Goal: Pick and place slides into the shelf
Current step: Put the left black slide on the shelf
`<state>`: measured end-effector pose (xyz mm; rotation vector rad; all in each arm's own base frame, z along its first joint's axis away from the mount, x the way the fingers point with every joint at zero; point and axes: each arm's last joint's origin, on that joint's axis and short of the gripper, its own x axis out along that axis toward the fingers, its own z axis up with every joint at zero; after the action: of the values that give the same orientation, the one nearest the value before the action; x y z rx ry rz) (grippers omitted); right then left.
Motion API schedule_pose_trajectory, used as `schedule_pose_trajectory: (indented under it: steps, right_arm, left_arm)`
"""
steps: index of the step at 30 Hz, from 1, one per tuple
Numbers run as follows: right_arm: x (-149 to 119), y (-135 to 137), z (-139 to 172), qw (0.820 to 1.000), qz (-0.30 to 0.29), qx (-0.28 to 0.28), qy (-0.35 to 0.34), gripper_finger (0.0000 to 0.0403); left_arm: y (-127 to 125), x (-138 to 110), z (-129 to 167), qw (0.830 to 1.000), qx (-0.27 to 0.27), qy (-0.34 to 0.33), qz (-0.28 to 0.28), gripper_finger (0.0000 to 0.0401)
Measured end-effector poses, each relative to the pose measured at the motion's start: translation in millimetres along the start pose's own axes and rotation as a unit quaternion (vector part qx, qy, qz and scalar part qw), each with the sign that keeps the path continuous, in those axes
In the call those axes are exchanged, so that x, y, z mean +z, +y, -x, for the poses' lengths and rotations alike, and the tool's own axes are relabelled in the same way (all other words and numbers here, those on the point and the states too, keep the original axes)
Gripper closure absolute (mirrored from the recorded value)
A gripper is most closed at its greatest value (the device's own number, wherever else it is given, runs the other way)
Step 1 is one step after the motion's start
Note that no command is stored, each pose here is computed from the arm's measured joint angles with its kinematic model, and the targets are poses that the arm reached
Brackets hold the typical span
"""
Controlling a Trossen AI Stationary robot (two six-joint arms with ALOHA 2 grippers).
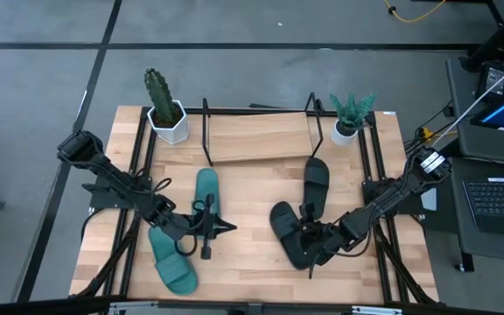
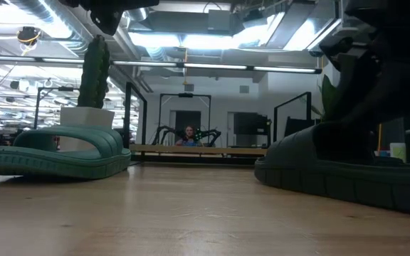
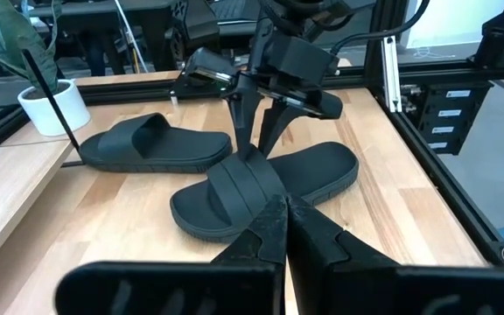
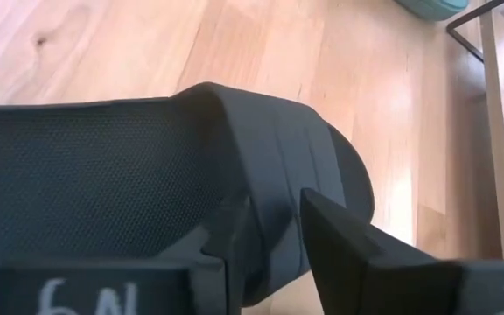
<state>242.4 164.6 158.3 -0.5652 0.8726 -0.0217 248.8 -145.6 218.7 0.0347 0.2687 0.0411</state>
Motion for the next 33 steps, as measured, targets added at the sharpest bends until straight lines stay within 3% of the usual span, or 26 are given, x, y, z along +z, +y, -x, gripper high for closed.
schedule_pose_trajectory:
  steps: [13,20,29,33]
  right_arm:
    - [0,-7,-6,1.000,-0.023,-0.010,0.009,0.0327]
    - [0,-8,-11,1.000,-0.023,-0.015,0.012,0.0390]
    - [13,-12,-10,1.000,0.005,-0.018,-0.011,0.0391]
    - [31,-24,-6,0.998,0.021,-0.055,-0.028,0.0391]
  left_arm:
    - [0,-1,0,1.000,0.000,0.003,-0.002,0.0401]
    - [0,-1,0,1.000,0.001,0.005,-0.003,0.0401]
    - [0,-1,0,1.000,0.006,0.005,-0.004,0.0401]
    - [1,-1,0,1.000,0.006,0.005,-0.005,0.0401]
